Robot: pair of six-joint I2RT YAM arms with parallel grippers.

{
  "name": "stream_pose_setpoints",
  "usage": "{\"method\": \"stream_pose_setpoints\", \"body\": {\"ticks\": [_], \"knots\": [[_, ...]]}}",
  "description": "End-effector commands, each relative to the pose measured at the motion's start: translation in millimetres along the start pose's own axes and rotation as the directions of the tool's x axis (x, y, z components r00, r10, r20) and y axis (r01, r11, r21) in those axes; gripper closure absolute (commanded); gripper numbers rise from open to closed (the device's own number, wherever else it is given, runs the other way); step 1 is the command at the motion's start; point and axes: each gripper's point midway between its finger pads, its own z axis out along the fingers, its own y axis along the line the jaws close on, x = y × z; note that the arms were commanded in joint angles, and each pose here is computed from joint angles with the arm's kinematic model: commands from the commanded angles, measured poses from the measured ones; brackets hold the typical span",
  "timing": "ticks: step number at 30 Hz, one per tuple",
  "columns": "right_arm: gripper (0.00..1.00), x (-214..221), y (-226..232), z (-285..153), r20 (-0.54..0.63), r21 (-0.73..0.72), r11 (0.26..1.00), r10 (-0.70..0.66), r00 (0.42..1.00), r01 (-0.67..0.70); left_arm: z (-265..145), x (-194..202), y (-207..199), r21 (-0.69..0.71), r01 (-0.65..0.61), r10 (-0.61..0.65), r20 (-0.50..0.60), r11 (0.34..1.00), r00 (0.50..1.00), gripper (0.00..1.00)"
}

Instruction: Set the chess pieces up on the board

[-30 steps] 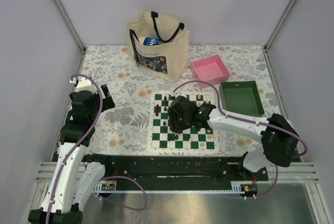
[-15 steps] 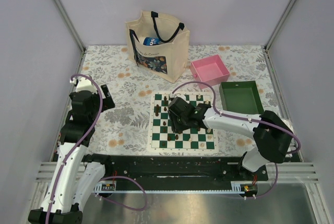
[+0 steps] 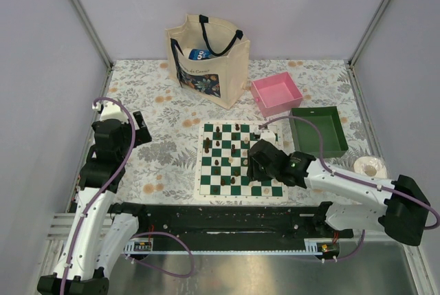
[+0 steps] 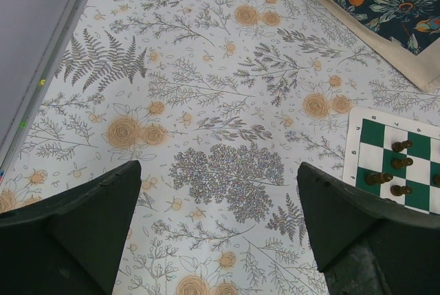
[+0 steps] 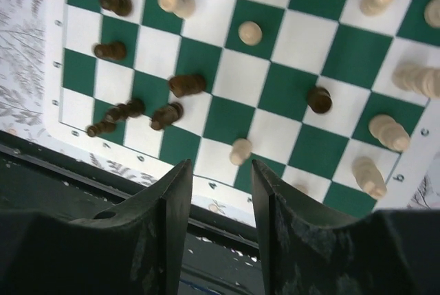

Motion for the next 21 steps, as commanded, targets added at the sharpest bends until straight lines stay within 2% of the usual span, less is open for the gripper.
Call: {"method": "stream_pose_setpoints", "body": {"ticks": [1, 8, 14, 16, 21], "knots": [[0.53, 22, -26, -5, -0.041, 0.095, 0.994, 0.06, 0.997, -0.056, 0, -12, -5, 0.022, 0.018, -0.018, 0.036, 1.0, 0.999, 0.01], [0.55, 39, -52, -19, -0.02, 0.133, 0.982, 0.135, 0.991, -0.131, 0, -12, -6, 0.027, 0.018, -0.019, 0.036, 0.999, 0.999, 0.01], [0.55, 7, -58, -24, 0.091, 0.186, 0.979, 0.065, 0.994, -0.081, 0, -12, -6, 0.03, 0.019, -0.02, 0.035, 0.999, 0.999, 0.01], [0.59, -6, -61, -24, 0.105, 0.216, 0.974, 0.039, 0.994, -0.061, -1, -12, -6, 0.031, 0.02, -0.021, 0.037, 0.999, 0.999, 0.01], [0.59, -35, -58, -18, 0.11, 0.227, 0.973, 0.01, 0.994, -0.035, 0, -11, -5, 0.022, 0.018, -0.019, 0.036, 1.0, 0.999, 0.01]]}}
